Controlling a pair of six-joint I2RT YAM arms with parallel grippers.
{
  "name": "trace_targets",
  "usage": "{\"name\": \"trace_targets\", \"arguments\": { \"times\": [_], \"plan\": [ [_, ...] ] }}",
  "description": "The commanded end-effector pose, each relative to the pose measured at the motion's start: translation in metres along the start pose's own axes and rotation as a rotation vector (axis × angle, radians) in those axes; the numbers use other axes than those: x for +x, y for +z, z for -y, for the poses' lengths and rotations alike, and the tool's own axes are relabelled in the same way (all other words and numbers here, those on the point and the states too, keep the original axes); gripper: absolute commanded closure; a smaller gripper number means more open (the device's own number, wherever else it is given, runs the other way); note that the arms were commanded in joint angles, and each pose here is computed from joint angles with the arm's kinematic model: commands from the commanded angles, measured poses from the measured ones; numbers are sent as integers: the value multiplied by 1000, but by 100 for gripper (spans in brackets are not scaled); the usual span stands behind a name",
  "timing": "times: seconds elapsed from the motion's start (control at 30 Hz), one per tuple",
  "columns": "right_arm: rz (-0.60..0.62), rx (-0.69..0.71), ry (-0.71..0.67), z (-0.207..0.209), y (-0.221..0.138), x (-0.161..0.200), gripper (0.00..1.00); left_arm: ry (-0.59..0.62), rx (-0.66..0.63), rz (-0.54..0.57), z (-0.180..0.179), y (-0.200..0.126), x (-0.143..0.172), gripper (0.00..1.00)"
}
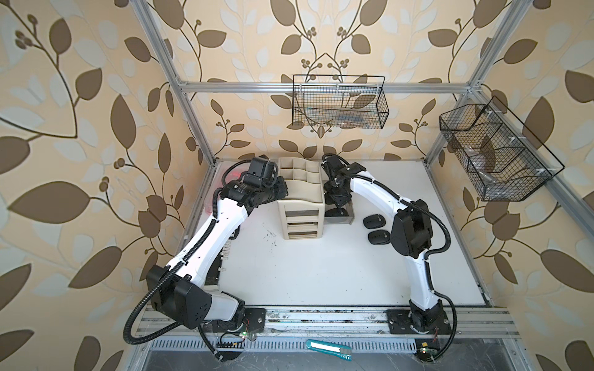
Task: Take the mice out of the drawer
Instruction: Pick up the mouse from the drawer.
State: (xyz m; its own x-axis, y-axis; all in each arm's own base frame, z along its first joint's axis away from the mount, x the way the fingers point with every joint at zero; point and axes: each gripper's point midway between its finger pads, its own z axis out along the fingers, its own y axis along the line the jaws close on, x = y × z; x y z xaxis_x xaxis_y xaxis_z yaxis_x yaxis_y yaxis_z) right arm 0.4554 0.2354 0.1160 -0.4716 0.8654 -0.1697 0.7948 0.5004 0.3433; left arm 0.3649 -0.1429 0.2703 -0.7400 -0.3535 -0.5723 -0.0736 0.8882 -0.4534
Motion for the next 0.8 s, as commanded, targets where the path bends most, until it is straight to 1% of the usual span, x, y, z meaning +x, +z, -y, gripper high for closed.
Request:
{"name": "trace_targets", "arguments": {
  "times": [0.0, 0.1, 0.2, 0.3, 0.43, 0.6, 0.77],
  "plan": [
    [37, 139, 5, 24, 22, -10, 27, -93, -12, -70, -7, 14, 18, 84],
    [36, 157, -7, 26, 27, -9, 27, -93, -16, -73, -8, 15, 19, 84],
    [34, 170, -18, 31, 30, -8, 30, -93, -10, -69, -7, 15, 18, 84],
    [33, 182, -32, 34, 33, -7, 35, -95, -6, -66, -6, 15, 17, 85],
    [43, 188, -40, 36, 32, -9, 37, -91, -8, -69, -5, 17, 17, 84],
    [54, 135, -37, 24, 19, -13, 38, -90, -8, -69, -4, 17, 17, 85],
    [38, 66, -40, 10, 6, -12, 39, -84, -12, -73, -2, 20, 18, 85]
  ]
}}
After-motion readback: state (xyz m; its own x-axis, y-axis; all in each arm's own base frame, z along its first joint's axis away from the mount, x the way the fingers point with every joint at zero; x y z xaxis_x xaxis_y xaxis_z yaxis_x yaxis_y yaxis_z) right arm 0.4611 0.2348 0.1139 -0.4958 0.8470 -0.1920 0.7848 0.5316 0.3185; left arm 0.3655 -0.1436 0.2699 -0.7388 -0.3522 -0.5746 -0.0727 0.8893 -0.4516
